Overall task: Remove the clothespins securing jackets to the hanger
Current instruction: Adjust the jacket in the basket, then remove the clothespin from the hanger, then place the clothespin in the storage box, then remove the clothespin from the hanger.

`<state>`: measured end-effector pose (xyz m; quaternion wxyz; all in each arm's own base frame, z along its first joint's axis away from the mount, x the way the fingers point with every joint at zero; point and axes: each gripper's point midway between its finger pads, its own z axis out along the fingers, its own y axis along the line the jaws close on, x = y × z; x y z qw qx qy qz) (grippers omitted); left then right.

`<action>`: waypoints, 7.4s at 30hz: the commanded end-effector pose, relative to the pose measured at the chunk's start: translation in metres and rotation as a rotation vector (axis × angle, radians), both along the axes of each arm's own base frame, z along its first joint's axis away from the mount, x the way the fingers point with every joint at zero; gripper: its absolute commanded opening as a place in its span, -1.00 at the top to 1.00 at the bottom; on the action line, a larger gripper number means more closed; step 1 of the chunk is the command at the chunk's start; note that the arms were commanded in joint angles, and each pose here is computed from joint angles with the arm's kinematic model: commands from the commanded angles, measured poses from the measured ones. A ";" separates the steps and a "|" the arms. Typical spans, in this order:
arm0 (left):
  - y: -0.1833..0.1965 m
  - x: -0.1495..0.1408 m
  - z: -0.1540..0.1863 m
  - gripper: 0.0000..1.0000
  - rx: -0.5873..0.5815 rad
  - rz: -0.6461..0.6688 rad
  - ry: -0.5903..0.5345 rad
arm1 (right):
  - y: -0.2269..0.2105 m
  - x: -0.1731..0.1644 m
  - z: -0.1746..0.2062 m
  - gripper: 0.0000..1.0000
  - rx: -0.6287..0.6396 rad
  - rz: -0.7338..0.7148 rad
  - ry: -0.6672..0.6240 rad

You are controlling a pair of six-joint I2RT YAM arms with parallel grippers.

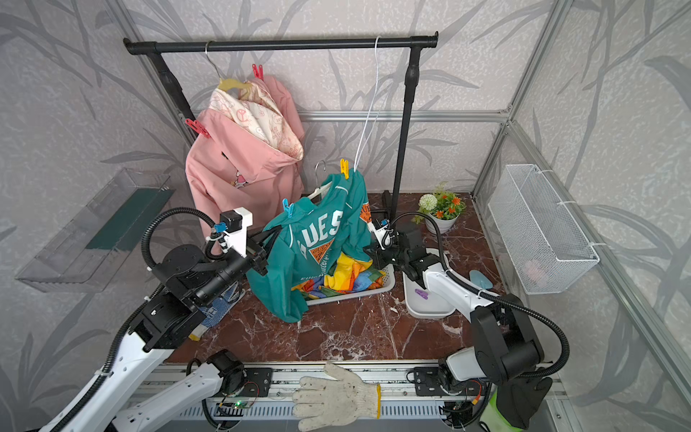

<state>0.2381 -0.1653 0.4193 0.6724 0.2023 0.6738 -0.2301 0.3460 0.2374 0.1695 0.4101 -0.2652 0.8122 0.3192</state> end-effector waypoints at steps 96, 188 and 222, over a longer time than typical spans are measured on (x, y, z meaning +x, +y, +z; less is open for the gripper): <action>-0.122 -0.031 -0.118 1.00 0.766 -0.253 -0.159 | -0.070 0.037 0.047 0.26 0.332 -0.571 0.898; -0.115 -0.022 -0.118 1.00 0.799 -0.138 -0.200 | -0.184 -0.022 0.011 -0.81 0.129 -0.794 0.466; -0.132 -0.002 -0.124 1.00 0.850 -0.089 -0.226 | -0.044 -0.096 0.134 -0.38 0.412 -0.394 0.689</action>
